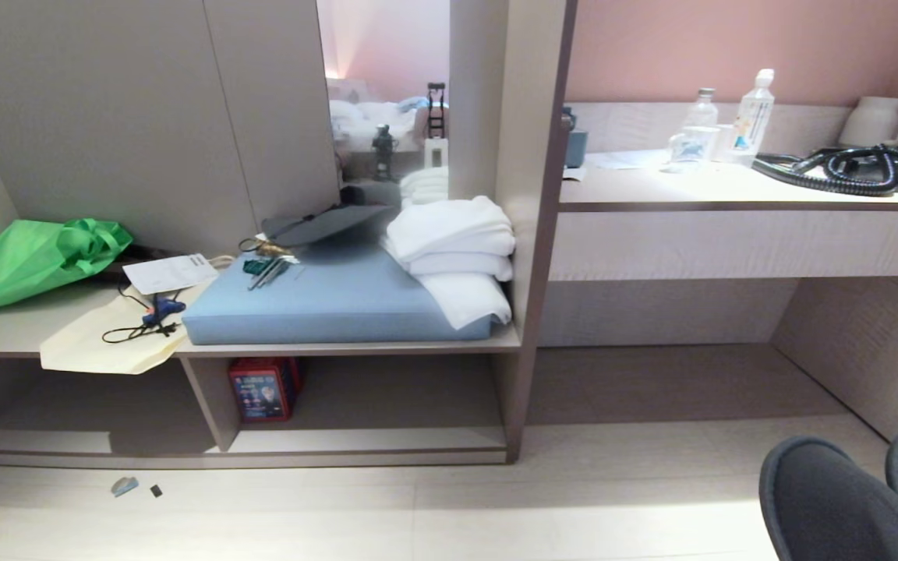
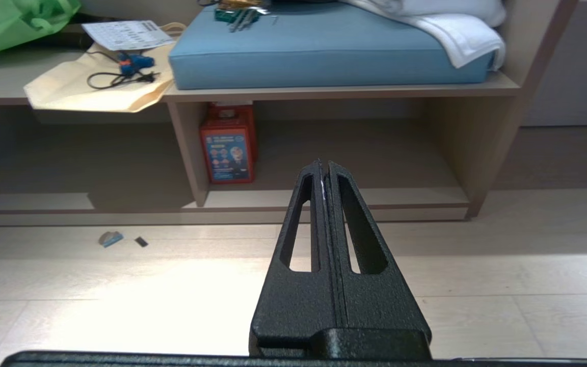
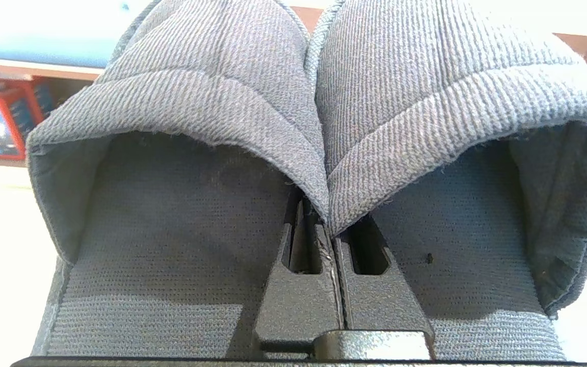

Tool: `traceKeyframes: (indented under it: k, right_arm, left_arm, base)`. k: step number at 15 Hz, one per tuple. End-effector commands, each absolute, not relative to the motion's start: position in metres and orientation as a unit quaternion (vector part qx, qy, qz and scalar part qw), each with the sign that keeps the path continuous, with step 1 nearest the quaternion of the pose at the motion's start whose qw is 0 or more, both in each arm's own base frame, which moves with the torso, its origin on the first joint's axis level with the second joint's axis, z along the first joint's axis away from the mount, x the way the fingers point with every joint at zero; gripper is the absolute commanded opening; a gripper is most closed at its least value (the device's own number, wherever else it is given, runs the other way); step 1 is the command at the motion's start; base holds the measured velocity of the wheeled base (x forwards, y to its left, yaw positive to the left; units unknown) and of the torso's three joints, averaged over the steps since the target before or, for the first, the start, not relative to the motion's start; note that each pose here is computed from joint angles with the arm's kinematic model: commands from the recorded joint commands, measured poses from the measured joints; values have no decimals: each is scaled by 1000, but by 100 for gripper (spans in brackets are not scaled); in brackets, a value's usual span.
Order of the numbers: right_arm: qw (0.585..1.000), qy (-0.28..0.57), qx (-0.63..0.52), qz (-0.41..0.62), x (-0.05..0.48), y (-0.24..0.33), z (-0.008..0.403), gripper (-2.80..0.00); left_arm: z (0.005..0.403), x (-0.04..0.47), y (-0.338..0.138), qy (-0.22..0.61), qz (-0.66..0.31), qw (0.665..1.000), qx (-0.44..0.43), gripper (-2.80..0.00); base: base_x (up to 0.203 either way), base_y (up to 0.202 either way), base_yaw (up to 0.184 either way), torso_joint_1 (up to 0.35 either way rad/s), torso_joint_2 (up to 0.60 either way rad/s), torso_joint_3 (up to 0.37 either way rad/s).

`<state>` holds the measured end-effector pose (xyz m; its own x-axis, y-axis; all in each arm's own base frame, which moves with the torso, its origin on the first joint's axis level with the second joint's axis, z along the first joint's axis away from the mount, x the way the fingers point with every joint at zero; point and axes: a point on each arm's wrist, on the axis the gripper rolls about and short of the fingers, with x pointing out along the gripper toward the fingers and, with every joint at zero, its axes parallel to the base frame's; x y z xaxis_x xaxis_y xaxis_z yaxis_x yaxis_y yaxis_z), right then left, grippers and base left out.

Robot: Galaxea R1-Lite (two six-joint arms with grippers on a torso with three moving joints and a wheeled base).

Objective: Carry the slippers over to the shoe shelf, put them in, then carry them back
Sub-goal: Place the slippers on the floor

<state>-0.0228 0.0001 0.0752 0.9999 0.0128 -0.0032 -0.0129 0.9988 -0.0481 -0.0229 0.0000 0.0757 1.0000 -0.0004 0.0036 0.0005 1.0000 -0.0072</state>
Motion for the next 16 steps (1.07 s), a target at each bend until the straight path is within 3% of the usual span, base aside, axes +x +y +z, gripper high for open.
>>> traceKeyframes:
  k: [1, 16]
  right_arm:
    - [1000, 2, -25, 7, -23, 0, 75, -280]
    - [1000, 2, -24, 7, -23, 0, 75, -280]
  left_arm:
    - [76, -23, 0, -2, 0, 1000, -4, -280]
    - [76, -23, 0, -2, 0, 1000, -4, -280]
  base:
    - [0, -196, 2, 2, 6, 4]
    - [0, -196, 2, 2, 3, 4]
